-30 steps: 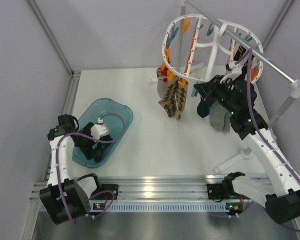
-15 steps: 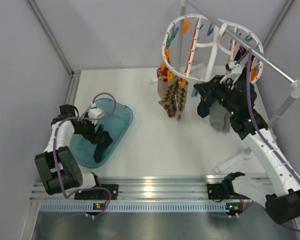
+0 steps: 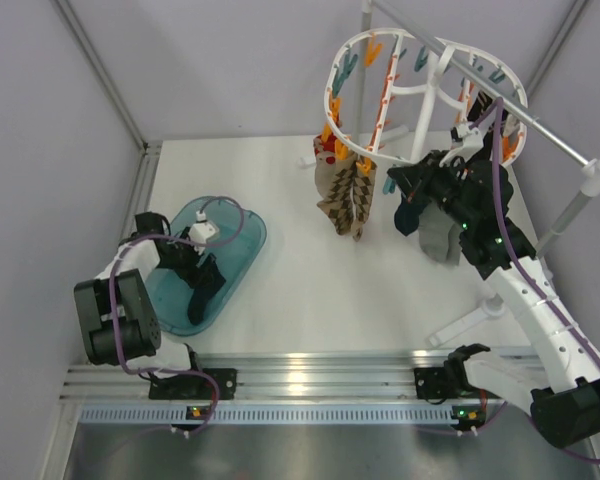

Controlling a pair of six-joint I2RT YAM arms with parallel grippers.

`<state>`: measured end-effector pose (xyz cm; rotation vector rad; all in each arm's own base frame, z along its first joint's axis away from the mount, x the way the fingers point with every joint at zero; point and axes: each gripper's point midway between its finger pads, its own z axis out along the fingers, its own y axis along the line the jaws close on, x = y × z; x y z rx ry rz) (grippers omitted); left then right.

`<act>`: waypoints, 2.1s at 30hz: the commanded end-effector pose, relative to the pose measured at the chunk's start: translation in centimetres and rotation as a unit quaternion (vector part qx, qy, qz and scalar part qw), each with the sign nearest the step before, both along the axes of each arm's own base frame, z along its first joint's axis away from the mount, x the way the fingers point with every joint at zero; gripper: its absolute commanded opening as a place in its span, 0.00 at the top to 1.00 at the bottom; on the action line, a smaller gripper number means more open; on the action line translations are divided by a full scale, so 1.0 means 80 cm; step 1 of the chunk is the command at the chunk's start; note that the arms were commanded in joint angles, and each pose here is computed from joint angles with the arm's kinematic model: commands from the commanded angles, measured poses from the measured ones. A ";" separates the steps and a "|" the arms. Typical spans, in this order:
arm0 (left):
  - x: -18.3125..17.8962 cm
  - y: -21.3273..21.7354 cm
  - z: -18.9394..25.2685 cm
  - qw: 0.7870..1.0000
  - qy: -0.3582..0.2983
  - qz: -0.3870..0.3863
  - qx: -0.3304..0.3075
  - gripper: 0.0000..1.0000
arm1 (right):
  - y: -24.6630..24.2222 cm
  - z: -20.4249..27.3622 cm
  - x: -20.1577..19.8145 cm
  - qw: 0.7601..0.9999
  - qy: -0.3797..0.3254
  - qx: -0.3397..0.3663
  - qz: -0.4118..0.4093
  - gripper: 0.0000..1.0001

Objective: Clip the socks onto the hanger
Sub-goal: Pick up the sock from the bin, then clamp the sock onto the hanger.

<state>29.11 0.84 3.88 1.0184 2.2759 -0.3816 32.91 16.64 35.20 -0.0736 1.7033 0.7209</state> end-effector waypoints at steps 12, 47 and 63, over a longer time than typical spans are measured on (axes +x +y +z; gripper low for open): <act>-0.003 -0.011 -0.027 0.994 -0.018 -0.091 0.059 0.44 | 0.003 0.001 -0.006 1.000 -0.001 -0.013 0.019 1.00; 0.007 -0.381 0.366 0.939 -0.197 -0.086 -0.268 1.00 | 0.013 0.038 -0.009 0.999 -0.025 0.020 0.037 1.00; 0.014 -0.503 0.360 0.941 -0.151 -0.027 -0.302 1.00 | 0.027 0.037 -0.010 0.997 -0.004 0.059 0.057 1.00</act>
